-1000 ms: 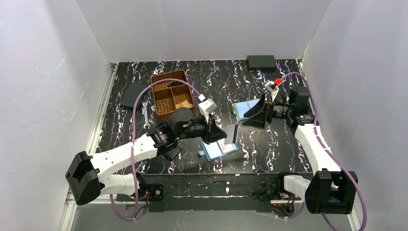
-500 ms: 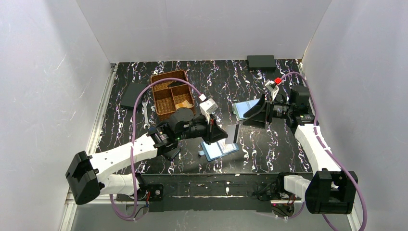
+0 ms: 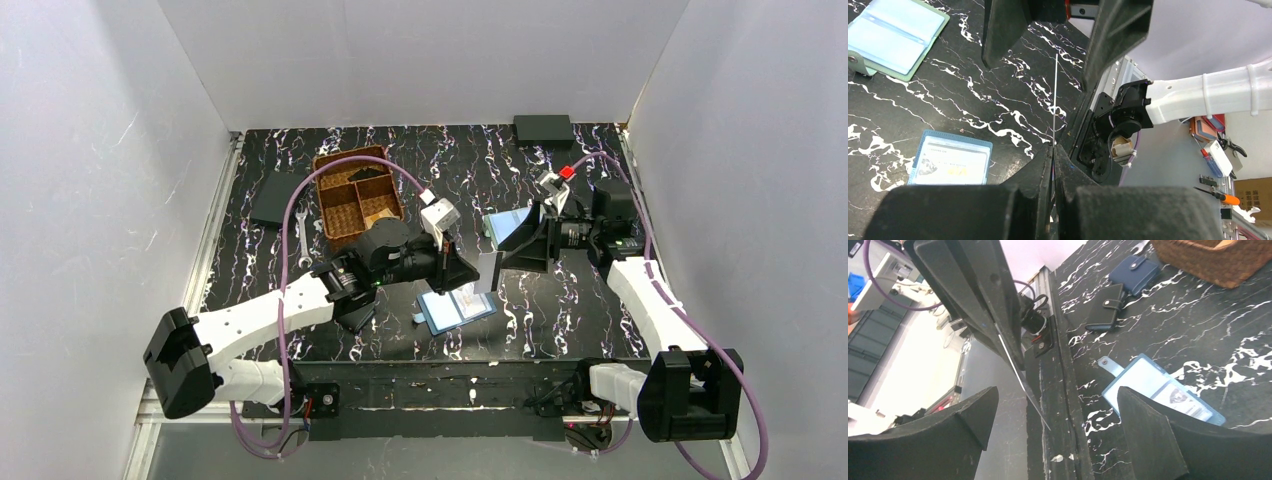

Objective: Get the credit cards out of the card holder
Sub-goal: Place the credit card in the storage box.

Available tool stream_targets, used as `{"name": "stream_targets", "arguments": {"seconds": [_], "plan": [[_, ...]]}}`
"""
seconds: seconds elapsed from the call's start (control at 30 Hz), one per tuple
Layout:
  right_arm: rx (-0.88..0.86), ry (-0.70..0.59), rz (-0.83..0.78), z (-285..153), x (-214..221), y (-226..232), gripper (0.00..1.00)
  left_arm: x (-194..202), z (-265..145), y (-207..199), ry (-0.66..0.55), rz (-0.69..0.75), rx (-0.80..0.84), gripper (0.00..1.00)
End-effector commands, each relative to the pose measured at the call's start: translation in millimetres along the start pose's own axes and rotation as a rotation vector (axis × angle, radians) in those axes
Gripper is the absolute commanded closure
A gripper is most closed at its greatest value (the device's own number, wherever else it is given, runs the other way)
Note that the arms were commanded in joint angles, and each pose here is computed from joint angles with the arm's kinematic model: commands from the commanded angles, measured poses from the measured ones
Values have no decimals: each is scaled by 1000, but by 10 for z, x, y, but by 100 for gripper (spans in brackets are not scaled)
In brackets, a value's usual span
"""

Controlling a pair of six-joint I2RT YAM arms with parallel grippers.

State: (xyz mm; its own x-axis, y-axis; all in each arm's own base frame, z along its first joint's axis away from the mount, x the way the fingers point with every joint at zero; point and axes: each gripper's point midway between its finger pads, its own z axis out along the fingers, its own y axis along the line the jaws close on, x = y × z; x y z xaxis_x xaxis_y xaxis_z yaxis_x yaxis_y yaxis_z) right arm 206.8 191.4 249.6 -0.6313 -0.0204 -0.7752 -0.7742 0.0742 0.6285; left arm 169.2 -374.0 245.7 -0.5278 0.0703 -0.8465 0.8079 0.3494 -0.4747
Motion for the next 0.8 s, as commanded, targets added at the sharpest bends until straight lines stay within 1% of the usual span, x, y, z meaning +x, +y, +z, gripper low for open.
{"name": "stream_targets", "arguments": {"seconds": [0.0,0.03,0.07,0.1,0.17,0.23,0.3,0.33,0.37,0.4,0.47,0.5,0.57,0.63,0.67,0.7,0.77], "plan": [[-71,24,-65,51,53,150,3,-162,36,-63,-30,12,7,100],[-75,27,-67,61,60,155,4,-170,38,-66,-32,12,7,100],[-79,31,-70,72,68,157,7,-171,40,-74,-31,11,10,100],[-87,34,-72,79,73,163,13,-172,41,-70,-31,10,9,100],[-106,42,-78,94,82,178,38,-173,45,-73,-31,11,10,100],[-118,45,-92,100,83,184,67,-163,53,-63,-27,6,8,100],[-130,49,-109,111,85,198,88,-146,63,-61,-23,-5,8,100],[-137,51,-125,115,86,209,97,-138,66,-59,-21,-13,6,100],[-139,51,-144,116,85,217,99,-132,70,-48,-20,-24,1,100],[-136,51,-162,117,85,221,99,-121,74,-32,-20,-38,-7,97],[-119,47,-205,117,65,216,99,-102,57,1,-25,-73,-28,79],[-106,45,-231,117,47,204,99,-97,35,26,-31,-95,-40,69],[-65,43,-291,116,-16,163,99,-57,-33,126,-44,-163,-79,46],[-2,71,-402,92,-64,91,99,-48,-152,224,-71,-250,-112,22],[37,114,-460,63,-58,48,99,-55,-216,271,-89,-297,-126,5],[70,174,-538,30,-56,-4,99,-56,-286,313,-106,-358,-135,2],[127,311,-635,-57,-59,-113,99,-82,-409,369,-128,-478,-127,2]]}}
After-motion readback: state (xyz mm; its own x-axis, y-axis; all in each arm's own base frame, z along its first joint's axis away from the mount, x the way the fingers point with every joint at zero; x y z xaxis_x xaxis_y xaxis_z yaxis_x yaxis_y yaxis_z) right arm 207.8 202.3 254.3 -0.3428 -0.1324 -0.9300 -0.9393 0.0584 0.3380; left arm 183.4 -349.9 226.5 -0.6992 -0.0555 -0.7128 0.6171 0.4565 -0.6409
